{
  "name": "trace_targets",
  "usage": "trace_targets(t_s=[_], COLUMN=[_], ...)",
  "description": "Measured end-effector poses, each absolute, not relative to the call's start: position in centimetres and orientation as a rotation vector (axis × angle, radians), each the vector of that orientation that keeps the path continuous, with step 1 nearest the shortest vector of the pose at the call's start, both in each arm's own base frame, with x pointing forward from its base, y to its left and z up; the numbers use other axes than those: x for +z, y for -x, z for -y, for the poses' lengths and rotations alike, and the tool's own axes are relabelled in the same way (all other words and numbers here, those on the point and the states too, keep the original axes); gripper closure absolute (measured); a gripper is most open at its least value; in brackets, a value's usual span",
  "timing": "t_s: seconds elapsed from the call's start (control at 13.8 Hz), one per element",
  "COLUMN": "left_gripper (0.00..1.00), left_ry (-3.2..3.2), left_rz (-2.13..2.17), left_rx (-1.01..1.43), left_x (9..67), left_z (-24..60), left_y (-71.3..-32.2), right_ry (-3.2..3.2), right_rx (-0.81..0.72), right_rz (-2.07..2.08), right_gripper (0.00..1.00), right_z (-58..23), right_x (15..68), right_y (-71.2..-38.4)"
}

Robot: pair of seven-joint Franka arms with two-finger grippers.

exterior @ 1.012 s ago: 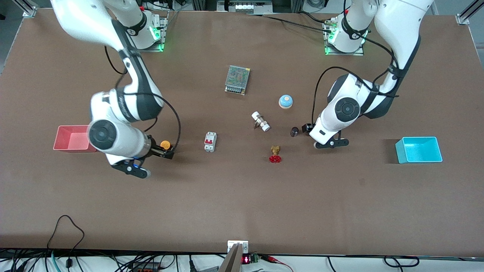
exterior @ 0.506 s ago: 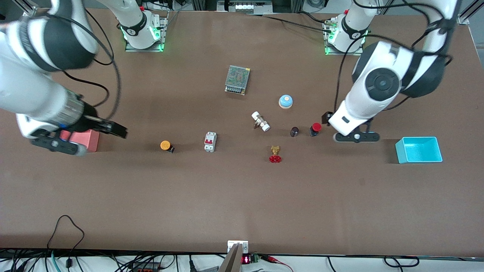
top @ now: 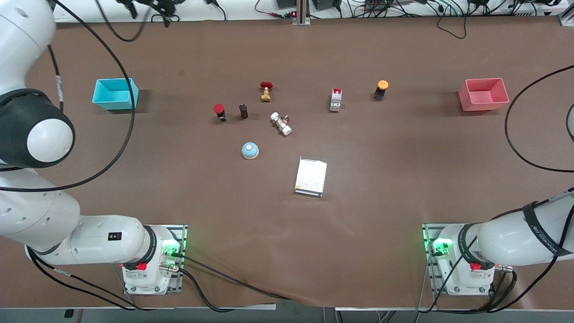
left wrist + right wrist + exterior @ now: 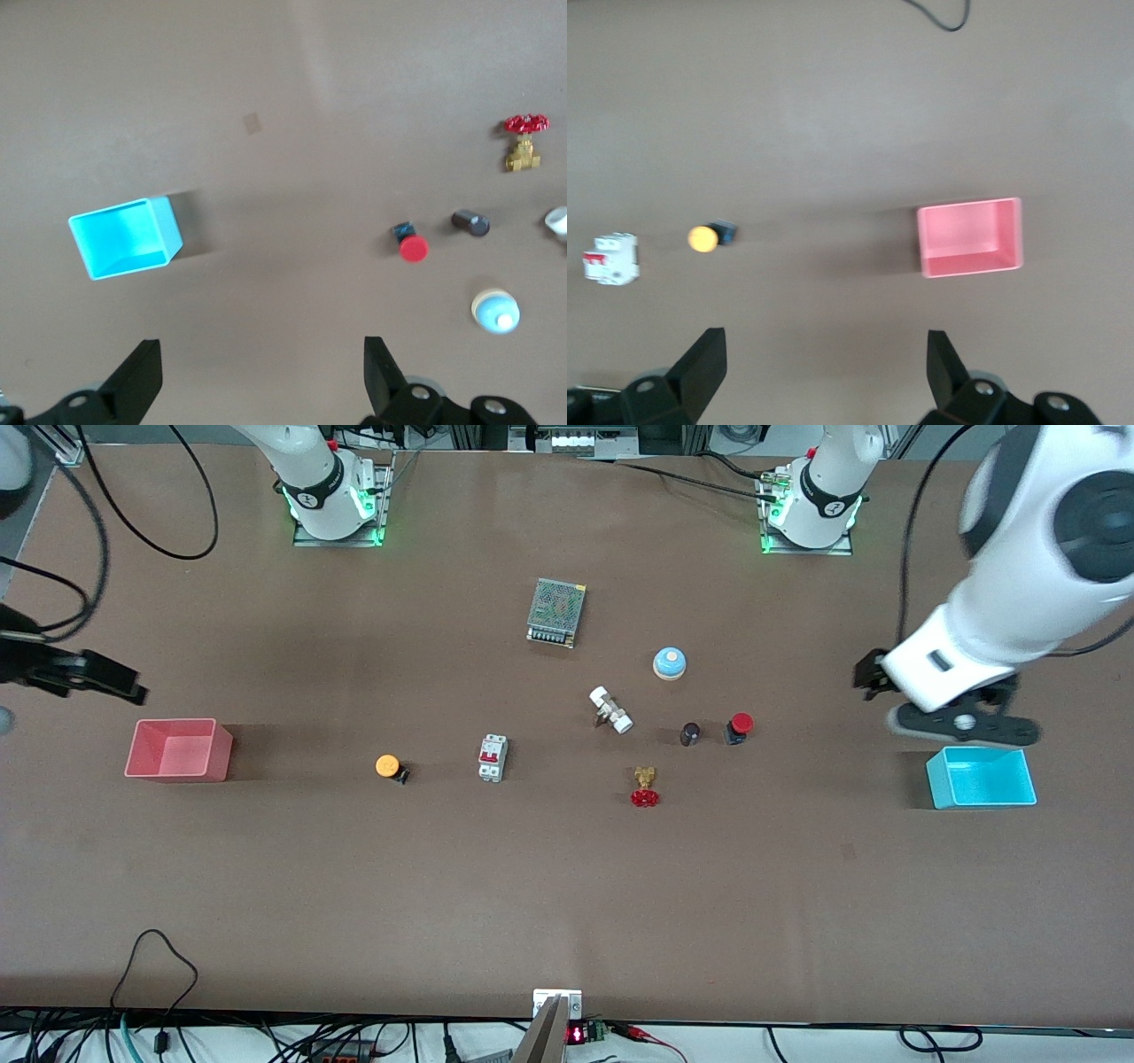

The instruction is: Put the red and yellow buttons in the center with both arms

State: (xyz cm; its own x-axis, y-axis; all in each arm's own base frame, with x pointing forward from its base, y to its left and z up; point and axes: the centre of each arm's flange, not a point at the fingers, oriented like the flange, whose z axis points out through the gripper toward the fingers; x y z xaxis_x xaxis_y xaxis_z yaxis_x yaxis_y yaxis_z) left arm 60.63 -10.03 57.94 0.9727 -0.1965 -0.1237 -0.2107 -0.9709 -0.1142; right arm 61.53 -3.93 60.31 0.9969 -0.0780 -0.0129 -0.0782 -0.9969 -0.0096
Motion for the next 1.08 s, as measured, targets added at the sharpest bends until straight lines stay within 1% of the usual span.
trace_targets(t_s=[0.14, 0.29, 0.43, 0.72, 1.08], left_gripper=[0.0, 0.0, 0.0, 0.0, 0.0], left_ry=[3.043, 3.032, 3.02, 3.089, 3.092], left_rz=[-0.331, -0.382, -0.366, -0.248, -0.263], left_rx=[0.164, 0.124, 0.07, -0.104, -0.092], left_x=[59.1, 59.8, 60.3, 60.6, 59.8], left_z=[7.8, 6.4, 5.9, 2.9, 3.4], left_y=[-60.9, -60.9, -59.6, -55.6, -54.6], right_ry=[3.118, 3.106, 3.101, 3.104, 3.108], right_rx=[0.013, 0.005, 0.017, 0.014, 0.007], right_rz=[-0.112, -0.108, -0.088, -0.07, -0.096], right_gripper=[0.0, 0.0, 0.0, 0.0, 0.0], right_z=[6.8, 7.0, 6.2, 5.4, 6.3], right_x=[60.5, 61.0, 61.1, 60.1, 60.5], right_y=[-61.2, -60.6, -59.6, -57.9, -57.1])
